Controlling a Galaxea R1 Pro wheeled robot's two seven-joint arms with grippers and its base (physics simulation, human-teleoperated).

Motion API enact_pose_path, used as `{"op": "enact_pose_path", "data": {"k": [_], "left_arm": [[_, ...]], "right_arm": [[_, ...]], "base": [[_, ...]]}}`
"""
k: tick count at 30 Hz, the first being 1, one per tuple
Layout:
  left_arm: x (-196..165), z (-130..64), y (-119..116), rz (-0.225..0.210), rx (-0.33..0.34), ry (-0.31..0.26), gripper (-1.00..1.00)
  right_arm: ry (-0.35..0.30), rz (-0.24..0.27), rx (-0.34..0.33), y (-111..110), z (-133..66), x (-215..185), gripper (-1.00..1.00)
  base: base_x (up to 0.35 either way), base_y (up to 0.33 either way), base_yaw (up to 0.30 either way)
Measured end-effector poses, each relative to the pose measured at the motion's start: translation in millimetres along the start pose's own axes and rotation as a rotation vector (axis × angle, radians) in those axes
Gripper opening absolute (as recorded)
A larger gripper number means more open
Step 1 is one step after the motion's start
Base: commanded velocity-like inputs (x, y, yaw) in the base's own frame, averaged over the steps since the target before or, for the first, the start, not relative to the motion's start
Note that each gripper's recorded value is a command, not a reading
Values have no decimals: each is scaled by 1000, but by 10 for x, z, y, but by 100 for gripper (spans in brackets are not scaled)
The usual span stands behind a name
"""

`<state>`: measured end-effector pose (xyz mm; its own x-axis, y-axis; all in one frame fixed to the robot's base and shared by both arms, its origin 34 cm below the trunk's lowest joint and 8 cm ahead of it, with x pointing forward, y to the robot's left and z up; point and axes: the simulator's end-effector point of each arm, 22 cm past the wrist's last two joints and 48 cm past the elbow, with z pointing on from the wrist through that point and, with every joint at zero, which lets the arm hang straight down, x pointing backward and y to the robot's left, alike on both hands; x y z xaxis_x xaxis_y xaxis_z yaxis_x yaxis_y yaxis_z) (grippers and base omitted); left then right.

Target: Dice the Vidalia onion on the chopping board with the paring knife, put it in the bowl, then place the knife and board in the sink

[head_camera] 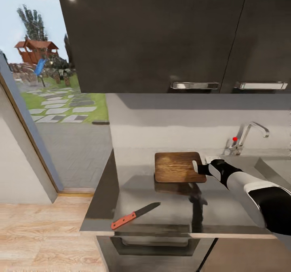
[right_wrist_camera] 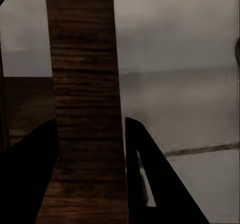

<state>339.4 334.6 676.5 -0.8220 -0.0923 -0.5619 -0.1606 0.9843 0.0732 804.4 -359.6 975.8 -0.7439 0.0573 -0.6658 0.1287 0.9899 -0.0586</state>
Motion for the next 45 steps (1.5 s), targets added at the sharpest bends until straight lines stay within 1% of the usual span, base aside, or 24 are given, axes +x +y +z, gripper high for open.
{"op": "enact_pose_path", "data": {"k": [8,21,23,25,45], "left_arm": [[4,-2,-18,1,3,0,100],[13,-4,-11,1,1,2,100],[44,-9,-11,1,1,8,100],[62,-11,-10,1,1,12,100],[75,-12,-9,2,1,15,100]], "right_arm": [[0,-4,2,-11,-4,0,-100],[4,-7,-3,5,-5,9,-100],[4,-8,-5,20,-8,9,-100],[3,4,-9,29,-9,4,-100],[6,1,-28,146,-9,13,-100]], "base": [[-176,-216,0],[-18,-297,0],[0,-110,0],[0,-51,0],[0,-3,0]]}}
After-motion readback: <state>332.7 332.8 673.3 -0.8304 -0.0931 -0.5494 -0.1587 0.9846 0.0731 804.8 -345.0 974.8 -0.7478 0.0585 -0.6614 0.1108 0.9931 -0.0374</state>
